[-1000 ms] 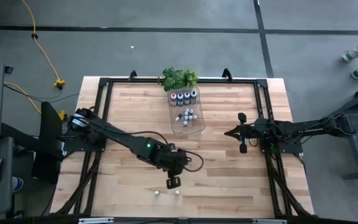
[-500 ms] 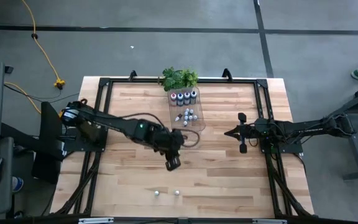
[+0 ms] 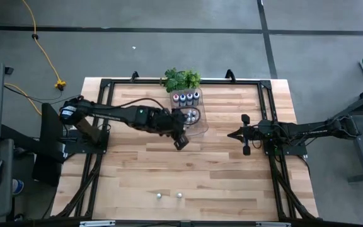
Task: Pick & Place food coloring
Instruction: Put the small violet food coloring bottle into the transparent bin, then put the small black food coloring bottle into the transparent bin
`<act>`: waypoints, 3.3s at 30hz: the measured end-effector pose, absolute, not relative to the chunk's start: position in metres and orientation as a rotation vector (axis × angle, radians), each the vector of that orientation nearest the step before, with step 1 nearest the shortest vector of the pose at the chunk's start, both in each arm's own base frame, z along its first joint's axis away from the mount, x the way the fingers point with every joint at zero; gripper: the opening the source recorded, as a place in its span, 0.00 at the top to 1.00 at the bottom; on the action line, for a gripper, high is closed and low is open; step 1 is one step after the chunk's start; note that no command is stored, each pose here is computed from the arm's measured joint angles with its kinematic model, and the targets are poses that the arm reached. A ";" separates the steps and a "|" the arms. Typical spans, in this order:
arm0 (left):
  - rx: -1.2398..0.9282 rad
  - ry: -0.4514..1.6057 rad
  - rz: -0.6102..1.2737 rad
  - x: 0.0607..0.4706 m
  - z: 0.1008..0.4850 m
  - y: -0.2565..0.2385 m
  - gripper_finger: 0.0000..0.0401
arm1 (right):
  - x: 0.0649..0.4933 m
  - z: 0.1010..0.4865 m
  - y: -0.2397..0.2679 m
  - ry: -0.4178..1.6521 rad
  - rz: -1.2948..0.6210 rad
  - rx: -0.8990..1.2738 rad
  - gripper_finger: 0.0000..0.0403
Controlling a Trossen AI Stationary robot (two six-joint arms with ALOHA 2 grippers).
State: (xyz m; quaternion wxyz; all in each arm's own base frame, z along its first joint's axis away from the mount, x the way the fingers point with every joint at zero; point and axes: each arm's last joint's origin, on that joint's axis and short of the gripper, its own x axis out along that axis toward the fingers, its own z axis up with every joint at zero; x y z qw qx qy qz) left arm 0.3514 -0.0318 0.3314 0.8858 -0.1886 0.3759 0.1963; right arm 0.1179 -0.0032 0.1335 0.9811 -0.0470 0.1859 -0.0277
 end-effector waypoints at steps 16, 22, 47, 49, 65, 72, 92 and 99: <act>-0.382 0.585 0.650 0.363 0.309 0.013 0.88 | 0.118 0.134 -0.003 0.374 -0.056 -0.095 1.00; -0.483 0.598 0.742 0.358 0.280 0.030 0.88 | 0.118 0.133 -0.003 0.374 -0.056 -0.095 1.00; -0.469 0.805 0.722 0.382 0.206 0.039 0.88 | 0.118 0.134 -0.003 0.372 -0.056 -0.095 1.00; -0.468 0.810 0.721 0.383 0.204 0.039 0.88 | 0.118 0.134 -0.003 0.371 -0.056 -0.095 1.00; -0.462 0.843 0.694 0.390 0.188 0.046 0.88 | 0.118 0.133 -0.003 0.374 -0.056 -0.095 1.00; -0.441 0.855 0.652 0.391 0.188 0.045 0.83 | 0.118 0.133 -0.003 0.374 -0.056 -0.095 1.00; -0.363 0.851 0.592 0.395 0.203 0.047 0.62 | 0.118 0.134 -0.003 0.374 -0.055 -0.095 1.00; -0.324 0.744 0.513 0.389 0.260 0.046 0.62 | 0.118 0.134 -0.003 0.373 -0.056 -0.095 1.00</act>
